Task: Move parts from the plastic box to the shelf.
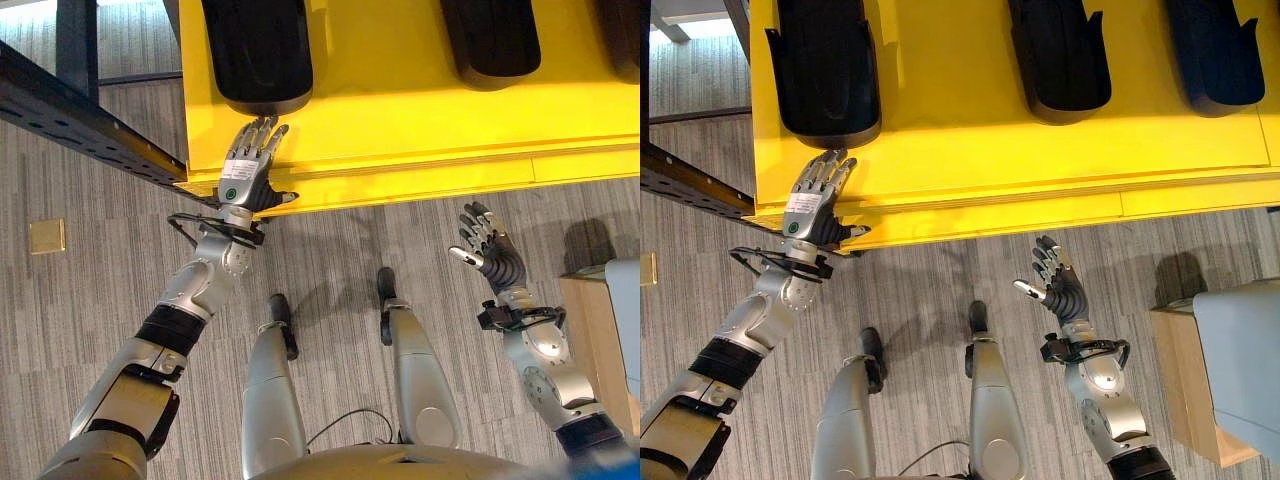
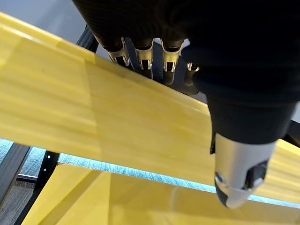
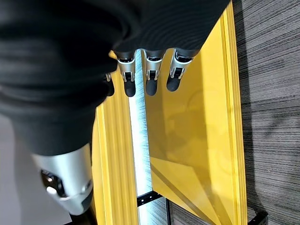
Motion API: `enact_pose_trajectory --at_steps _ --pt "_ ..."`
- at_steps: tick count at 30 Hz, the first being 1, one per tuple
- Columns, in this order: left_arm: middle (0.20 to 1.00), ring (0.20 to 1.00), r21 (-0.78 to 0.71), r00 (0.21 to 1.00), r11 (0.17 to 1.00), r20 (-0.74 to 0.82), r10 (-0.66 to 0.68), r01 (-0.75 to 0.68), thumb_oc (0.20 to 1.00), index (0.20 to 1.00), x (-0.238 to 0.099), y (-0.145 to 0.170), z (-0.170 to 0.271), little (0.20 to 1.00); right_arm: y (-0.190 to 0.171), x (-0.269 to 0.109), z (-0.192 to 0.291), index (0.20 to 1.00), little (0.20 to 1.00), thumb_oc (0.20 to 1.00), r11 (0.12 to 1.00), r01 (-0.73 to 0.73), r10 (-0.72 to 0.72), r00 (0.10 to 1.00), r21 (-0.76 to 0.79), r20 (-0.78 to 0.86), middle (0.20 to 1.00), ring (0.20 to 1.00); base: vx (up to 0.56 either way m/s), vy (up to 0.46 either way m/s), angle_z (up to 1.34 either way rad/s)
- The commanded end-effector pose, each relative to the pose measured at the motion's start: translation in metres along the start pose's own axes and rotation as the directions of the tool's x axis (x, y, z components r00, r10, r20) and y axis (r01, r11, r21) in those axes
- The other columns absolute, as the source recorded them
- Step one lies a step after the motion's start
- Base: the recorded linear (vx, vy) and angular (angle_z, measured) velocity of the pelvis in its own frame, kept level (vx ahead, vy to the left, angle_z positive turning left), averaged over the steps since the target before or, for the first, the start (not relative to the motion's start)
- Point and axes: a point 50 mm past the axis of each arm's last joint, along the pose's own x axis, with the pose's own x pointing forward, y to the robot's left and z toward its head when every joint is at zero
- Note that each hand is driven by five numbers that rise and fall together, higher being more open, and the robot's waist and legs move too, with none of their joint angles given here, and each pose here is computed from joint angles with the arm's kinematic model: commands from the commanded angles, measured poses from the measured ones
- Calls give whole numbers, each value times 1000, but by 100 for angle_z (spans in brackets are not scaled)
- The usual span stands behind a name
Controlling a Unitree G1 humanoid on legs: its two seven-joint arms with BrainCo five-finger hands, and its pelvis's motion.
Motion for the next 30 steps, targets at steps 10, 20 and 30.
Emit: enact_pose_trajectory --at_steps 10,20,30 --pt "1000 1000 13 975 987 -159 -157 161 1000 1000 0 -38 -17 1000 0 -1 15 1000 1000 1000 999 -33 35 997 -29 69 1000 1000 12 8 -3" --pt "1000 1000 28 978 996 -193 -80 87 1000 1000 19 -22 -24 1000 -2 -3 15 1000 1000 1000 998 -42 44 997 -38 58 1000 1000 5 3 -2" --pt "1000 1000 64 981 997 -193 -22 35 1000 1000 34 -4 -30 1000 -4 -7 14 1000 1000 1000 998 -50 52 998 -39 42 1000 1000 5 4 -4"
